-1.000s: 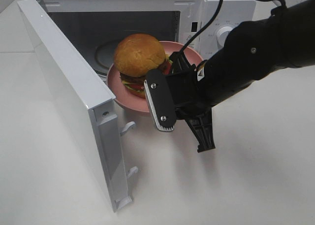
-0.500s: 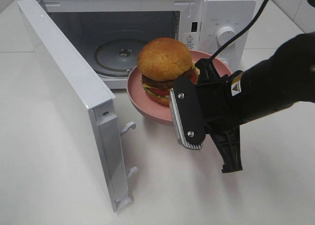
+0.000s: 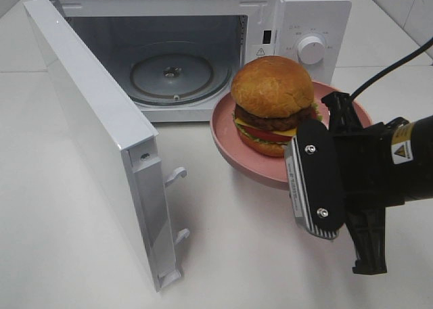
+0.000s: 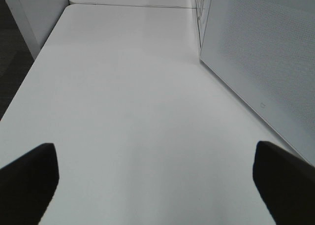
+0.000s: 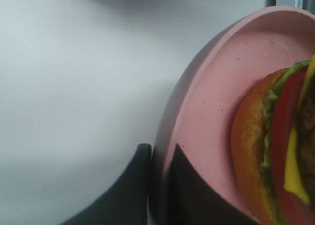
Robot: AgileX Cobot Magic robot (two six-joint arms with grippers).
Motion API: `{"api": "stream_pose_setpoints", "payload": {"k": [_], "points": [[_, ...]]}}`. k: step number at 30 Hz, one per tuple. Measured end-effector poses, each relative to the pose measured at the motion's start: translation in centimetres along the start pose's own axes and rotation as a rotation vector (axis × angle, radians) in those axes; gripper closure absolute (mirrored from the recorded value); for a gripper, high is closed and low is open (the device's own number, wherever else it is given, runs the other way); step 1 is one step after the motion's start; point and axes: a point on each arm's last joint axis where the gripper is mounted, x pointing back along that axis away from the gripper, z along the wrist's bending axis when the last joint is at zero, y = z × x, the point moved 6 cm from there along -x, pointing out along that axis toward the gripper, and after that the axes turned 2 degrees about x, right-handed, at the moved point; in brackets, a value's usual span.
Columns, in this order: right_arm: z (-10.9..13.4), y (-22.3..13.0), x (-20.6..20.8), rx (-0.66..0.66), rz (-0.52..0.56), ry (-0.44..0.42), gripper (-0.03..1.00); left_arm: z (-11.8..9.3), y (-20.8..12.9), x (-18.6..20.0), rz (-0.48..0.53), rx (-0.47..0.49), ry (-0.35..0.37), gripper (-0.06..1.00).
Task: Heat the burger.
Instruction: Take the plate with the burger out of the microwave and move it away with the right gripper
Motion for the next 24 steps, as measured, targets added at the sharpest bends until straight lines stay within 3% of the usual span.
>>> {"api": "stream_pose_setpoints", "payload": {"k": [10, 24], "points": [[1.6, -1.8, 1.9, -0.128, 0.083, 0.018, 0.89, 0.0, 0.0, 0.0, 0.0, 0.0, 0.0, -0.05], [1.7, -2.9, 3.0, -0.294, 0.15, -0.008, 0.89, 0.0, 0.0, 0.0, 0.0, 0.0, 0.0, -0.05]]}}
